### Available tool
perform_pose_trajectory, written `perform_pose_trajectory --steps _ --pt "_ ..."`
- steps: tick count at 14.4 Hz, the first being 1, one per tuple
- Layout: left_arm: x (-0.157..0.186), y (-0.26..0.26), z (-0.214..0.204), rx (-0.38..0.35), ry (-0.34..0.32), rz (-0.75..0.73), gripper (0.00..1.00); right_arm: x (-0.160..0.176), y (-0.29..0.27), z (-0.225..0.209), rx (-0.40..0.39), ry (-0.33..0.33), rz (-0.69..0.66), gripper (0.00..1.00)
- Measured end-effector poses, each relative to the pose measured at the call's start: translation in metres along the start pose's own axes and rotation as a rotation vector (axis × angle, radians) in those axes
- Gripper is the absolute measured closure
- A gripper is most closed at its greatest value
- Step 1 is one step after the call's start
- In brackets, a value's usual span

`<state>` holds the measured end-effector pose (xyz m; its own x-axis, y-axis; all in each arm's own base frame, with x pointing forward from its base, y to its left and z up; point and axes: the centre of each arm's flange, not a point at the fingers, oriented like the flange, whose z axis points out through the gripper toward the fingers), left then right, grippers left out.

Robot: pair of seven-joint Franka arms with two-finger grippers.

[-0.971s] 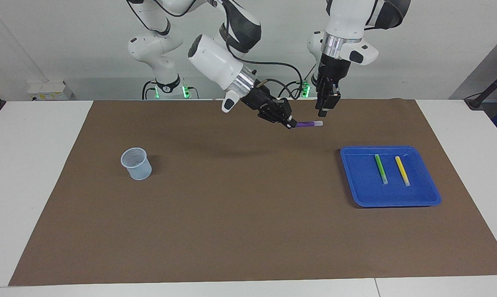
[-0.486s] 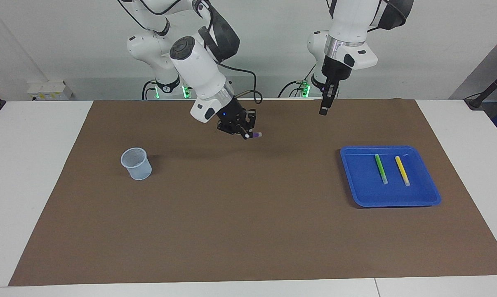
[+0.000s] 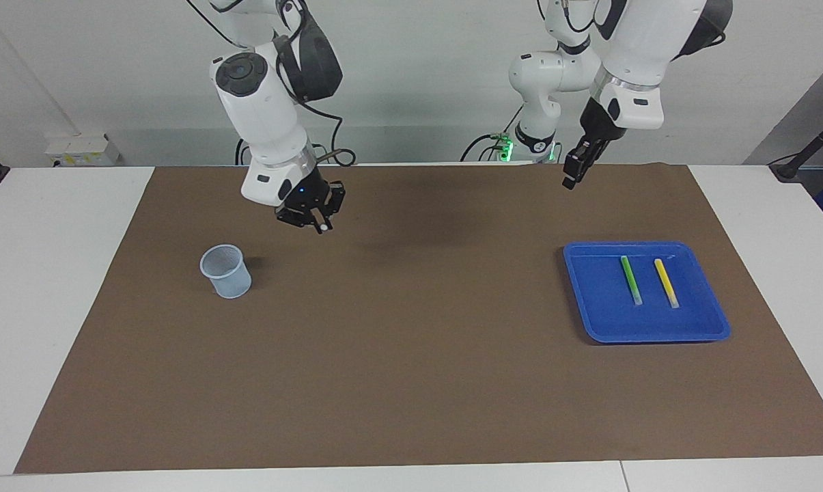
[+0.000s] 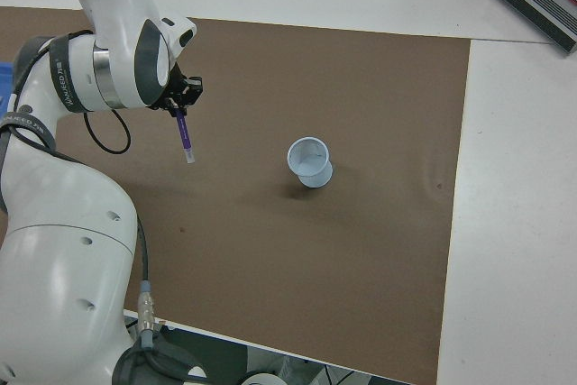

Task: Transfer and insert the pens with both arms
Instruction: 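Insert the purple pen into the clear cup with the right gripper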

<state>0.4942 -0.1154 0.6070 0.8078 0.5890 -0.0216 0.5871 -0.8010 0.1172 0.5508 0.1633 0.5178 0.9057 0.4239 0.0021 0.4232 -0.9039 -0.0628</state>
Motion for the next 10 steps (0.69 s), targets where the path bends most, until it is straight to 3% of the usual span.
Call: perform_pose_trajectory --steps 3,4,10 --pt "0.032 -0.043 0.006 -0.002 -0.021 0.129 0.68 -0.012 0.026 -0.011 -0.139 -0.044 -0.169 0.82" --pt "0.04 -0.058 0.008 -0.003 -0.028 0.166 0.62 -0.014 0.037 -0.012 -0.162 -0.052 -0.201 0.82" --pt "0.07 -0.111 0.029 -0.004 -0.06 0.355 0.62 -0.031 0.123 0.007 -0.201 -0.005 -0.349 0.82"
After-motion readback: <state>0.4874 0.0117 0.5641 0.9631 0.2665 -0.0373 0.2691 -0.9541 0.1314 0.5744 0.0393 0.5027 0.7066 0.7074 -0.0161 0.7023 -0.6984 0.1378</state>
